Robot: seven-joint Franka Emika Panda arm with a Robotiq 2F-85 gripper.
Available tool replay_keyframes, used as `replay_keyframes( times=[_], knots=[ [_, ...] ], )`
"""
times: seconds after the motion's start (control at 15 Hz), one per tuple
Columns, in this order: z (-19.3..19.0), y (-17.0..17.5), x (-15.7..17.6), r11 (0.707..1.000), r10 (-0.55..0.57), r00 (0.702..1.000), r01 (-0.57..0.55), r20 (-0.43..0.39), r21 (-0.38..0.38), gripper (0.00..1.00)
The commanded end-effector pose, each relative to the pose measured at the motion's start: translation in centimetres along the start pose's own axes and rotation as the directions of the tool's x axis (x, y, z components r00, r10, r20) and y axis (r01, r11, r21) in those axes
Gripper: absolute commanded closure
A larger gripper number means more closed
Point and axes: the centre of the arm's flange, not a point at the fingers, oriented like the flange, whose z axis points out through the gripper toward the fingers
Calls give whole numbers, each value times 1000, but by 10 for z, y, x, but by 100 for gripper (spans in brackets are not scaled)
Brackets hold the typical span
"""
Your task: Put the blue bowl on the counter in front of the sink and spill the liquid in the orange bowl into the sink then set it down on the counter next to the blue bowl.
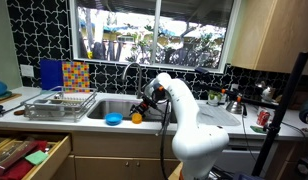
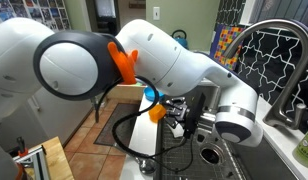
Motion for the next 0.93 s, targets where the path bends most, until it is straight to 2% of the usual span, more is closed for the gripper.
replay_keyframes(
  times=[0.0,0.27,0.47,0.53,0.67,0.73,0.87],
  knots=[
    [3,-4,-11,999,-1,999,0,-39,-43,54],
    [7,-12,-19,997,-6,999,2,-54,-74,53],
    [9,-18,-22,996,-9,997,2,-73,-94,44],
    [10,-19,-22,995,-9,997,1,-78,-103,36],
    [11,-23,-25,993,-11,995,-1,-97,-119,35],
    [12,-25,-26,992,-8,995,-5,-103,-127,27],
    [13,-29,-29,990,-11,992,-6,-122,-143,23]
  ],
)
